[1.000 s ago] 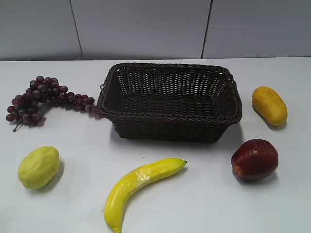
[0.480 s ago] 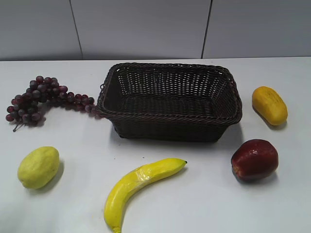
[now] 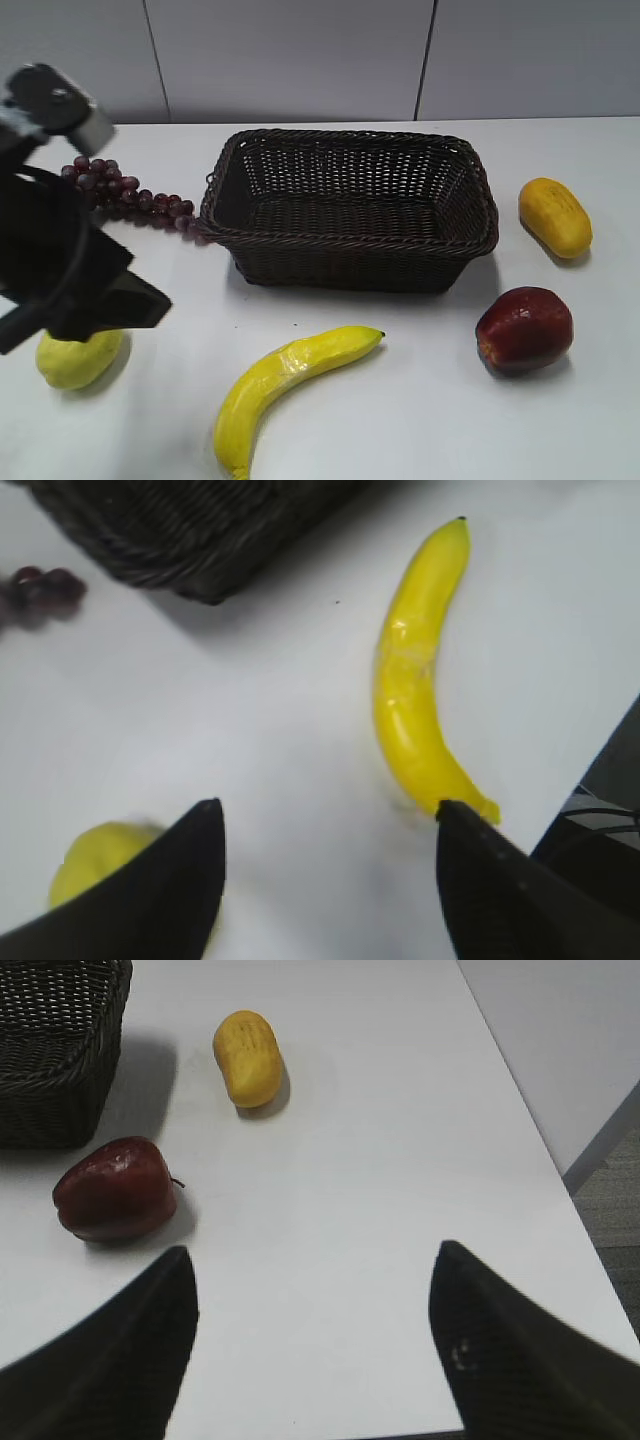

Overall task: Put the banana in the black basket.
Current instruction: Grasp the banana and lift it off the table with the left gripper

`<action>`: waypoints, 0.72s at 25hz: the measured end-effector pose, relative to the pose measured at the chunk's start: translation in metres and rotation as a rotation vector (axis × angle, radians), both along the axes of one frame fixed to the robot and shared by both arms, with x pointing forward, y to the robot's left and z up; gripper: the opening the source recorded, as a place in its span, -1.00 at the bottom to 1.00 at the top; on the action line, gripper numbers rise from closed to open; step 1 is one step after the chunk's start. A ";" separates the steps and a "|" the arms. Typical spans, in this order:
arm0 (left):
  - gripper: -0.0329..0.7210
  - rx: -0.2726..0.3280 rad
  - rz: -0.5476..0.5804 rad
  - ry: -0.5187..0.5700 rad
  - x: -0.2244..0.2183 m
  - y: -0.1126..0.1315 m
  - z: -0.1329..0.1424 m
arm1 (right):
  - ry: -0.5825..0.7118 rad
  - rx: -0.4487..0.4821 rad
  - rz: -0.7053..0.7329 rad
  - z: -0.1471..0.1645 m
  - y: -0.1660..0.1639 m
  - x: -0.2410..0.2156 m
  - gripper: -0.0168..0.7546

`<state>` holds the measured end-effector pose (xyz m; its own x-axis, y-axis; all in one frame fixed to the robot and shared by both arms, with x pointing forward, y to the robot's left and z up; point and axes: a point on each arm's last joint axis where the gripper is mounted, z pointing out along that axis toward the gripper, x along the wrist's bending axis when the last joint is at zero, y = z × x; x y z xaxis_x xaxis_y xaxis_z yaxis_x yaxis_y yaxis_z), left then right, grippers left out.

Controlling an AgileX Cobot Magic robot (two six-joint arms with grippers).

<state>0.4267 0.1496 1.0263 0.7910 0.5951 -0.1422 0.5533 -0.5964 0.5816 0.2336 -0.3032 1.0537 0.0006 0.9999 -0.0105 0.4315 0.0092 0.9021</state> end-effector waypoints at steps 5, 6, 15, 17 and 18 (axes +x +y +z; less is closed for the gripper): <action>0.38 0.056 -0.068 0.075 0.013 -0.050 -0.036 | 0.000 0.000 0.000 0.000 0.000 0.000 0.47; 0.38 0.073 -0.074 0.102 0.014 -0.058 -0.046 | 0.000 0.000 0.000 0.000 0.000 0.000 0.47; 0.38 0.204 -0.061 0.223 0.042 -0.093 -0.102 | 0.000 0.000 0.000 0.000 0.000 0.000 0.47; 0.38 0.229 -0.061 0.236 0.046 -0.095 -0.111 | 0.000 0.000 0.000 0.000 0.000 0.000 0.47; 0.38 0.240 -0.061 0.246 0.046 -0.096 -0.116 | 0.000 0.000 0.000 0.000 0.000 0.000 0.47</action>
<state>0.4728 0.0541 0.9104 0.7857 0.5873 -0.1946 0.6184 -0.7363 0.2746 0.2336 -0.3032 1.0537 0.0006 0.9999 -0.0105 0.4315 0.0092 0.9021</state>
